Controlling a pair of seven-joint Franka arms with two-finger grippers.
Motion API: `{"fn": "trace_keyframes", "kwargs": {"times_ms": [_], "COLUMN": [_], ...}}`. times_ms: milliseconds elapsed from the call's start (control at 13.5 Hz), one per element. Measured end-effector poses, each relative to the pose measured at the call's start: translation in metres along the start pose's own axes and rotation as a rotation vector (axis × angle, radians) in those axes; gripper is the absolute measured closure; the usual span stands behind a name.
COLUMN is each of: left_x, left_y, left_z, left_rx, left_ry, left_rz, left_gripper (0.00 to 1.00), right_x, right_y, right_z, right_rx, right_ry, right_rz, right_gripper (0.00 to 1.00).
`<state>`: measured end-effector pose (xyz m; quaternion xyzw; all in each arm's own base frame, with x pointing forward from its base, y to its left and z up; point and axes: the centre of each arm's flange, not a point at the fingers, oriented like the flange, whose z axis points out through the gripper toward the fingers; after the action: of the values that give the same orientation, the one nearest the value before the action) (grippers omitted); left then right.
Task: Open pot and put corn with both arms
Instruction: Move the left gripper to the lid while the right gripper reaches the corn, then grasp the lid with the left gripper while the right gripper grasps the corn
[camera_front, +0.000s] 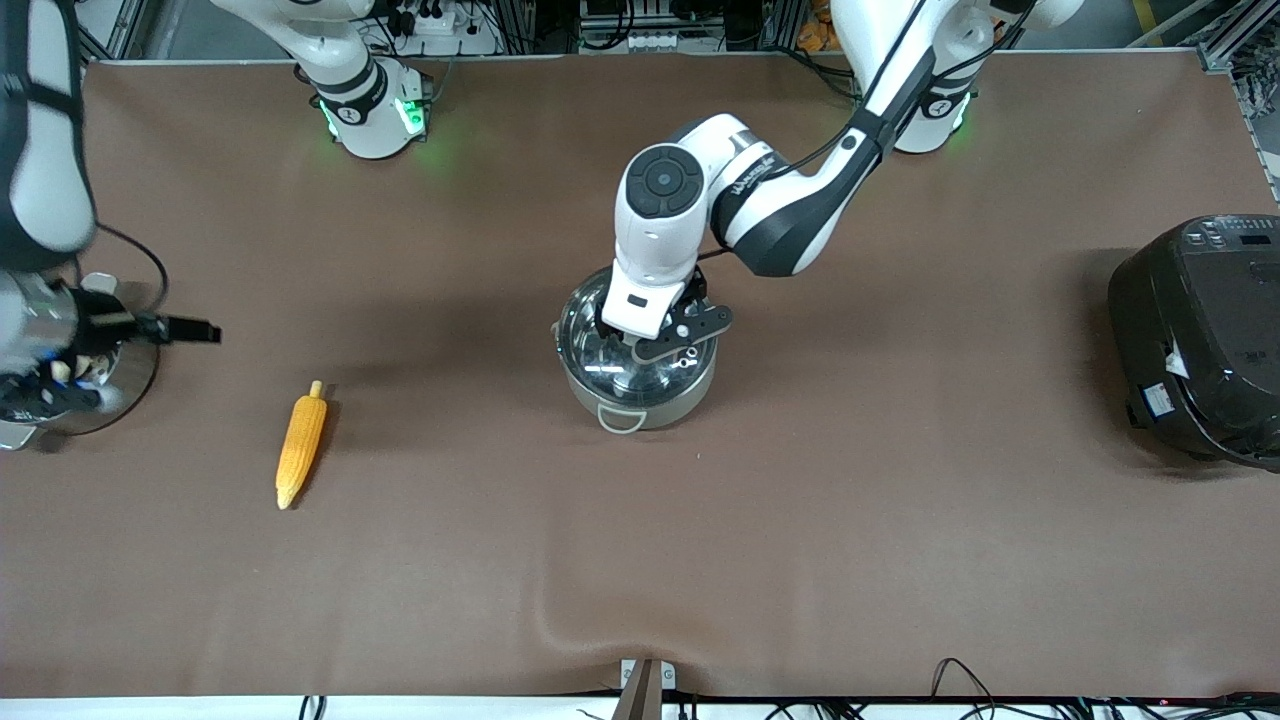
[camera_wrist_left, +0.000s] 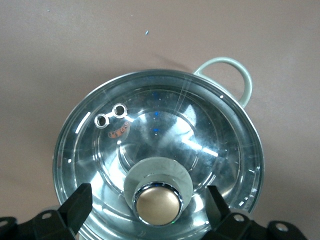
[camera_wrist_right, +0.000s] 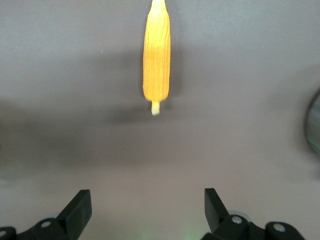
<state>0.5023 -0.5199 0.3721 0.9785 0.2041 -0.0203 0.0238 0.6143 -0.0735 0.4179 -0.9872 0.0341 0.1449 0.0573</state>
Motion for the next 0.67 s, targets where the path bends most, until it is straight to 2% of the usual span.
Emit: {"fn": "trace_keyframes", "kwargs": {"times_ms": [296,667], "left_x": [-0.018,-0.024], "left_y": [0.007,0.009], "left_z": [0.015,0.018], "left_rx": [0.023,0.028], "left_ry": [0.002,0.003], "left_rz": [0.026,0.026], "left_gripper": [0.00,0.00], "right_x": [0.041,0.075], "right_y": [-0.015,-0.010], "right_z": [0.055,0.121], "right_rx": [-0.014,-0.022], "right_ry": [0.013,0.012], "right_rz": [-0.024,-0.020], "right_gripper": [0.00,0.00]}}
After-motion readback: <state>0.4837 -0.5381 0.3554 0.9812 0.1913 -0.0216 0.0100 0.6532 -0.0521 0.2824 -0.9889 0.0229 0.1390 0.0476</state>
